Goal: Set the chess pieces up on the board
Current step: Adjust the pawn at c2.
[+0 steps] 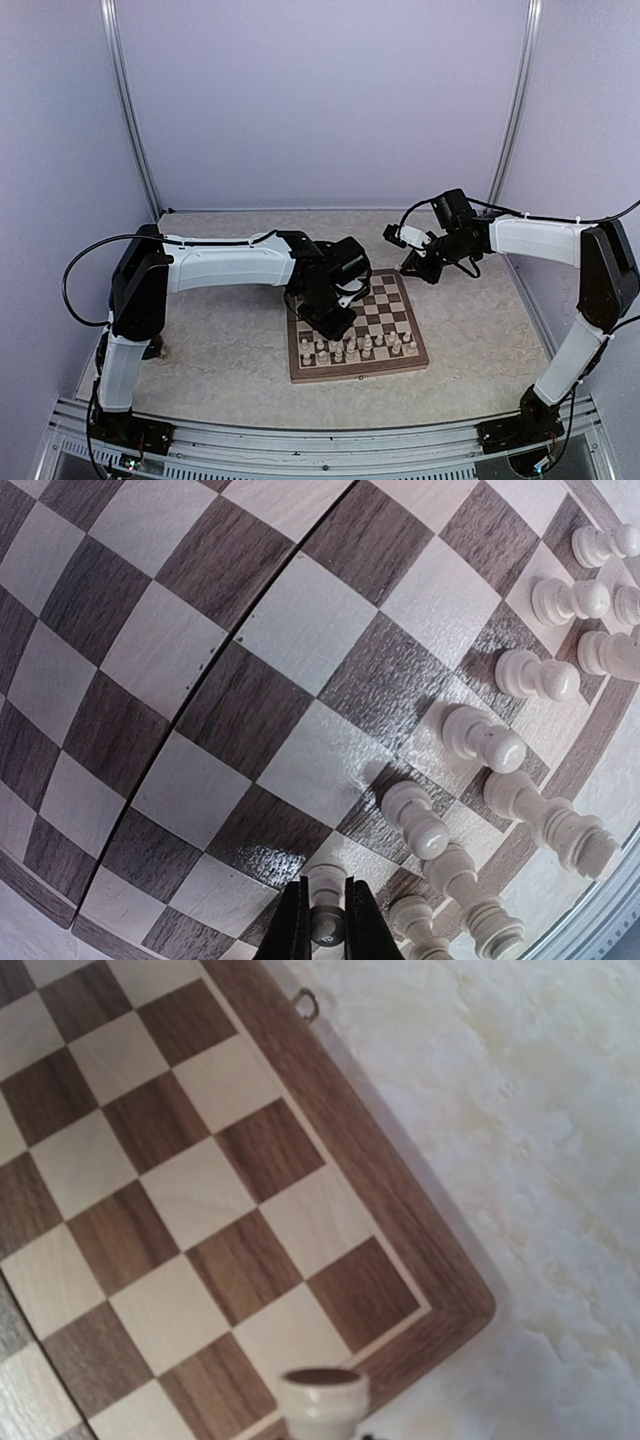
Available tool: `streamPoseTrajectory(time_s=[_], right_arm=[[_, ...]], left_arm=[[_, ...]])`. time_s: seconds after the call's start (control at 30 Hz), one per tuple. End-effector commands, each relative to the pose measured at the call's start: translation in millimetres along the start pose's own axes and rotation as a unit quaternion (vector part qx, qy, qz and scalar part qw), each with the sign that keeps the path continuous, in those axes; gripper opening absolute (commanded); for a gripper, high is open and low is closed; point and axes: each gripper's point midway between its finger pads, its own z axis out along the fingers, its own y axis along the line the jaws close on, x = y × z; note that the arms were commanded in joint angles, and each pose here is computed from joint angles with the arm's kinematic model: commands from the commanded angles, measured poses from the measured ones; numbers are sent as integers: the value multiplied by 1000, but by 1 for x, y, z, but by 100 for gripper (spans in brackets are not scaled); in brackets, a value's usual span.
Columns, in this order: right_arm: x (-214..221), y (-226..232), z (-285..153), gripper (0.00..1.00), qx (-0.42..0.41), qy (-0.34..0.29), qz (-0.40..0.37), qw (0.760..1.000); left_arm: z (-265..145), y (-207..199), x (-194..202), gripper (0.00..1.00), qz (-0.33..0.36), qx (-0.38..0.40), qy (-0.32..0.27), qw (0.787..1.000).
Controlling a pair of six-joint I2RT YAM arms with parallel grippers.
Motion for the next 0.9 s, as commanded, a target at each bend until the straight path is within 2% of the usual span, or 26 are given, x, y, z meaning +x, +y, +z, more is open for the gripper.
streamPoseTrajectory(time_s=[0.0, 0.33, 0.5, 0.7, 0.87], right_arm=[[-3, -4, -5, 4, 2, -9, 5, 1000], [-4, -3, -6, 4, 0, -10, 5, 1000], [-5, -4, -7, 4, 1, -12, 5, 1000], [-13, 0, -12, 5, -10, -28, 6, 1000], [-38, 8, -33, 5, -39, -64, 3, 997]], left_arm=[[-5, -8, 9, 3, -2, 12, 11, 1000], [-3, -11, 10, 5, -1, 13, 14, 1000], [-9, -7, 5, 17, -2, -1, 4, 1000], [-45, -1, -20, 27, 2, -11, -41, 999], [-100, 13, -50, 32, 9, -3, -97, 995]])
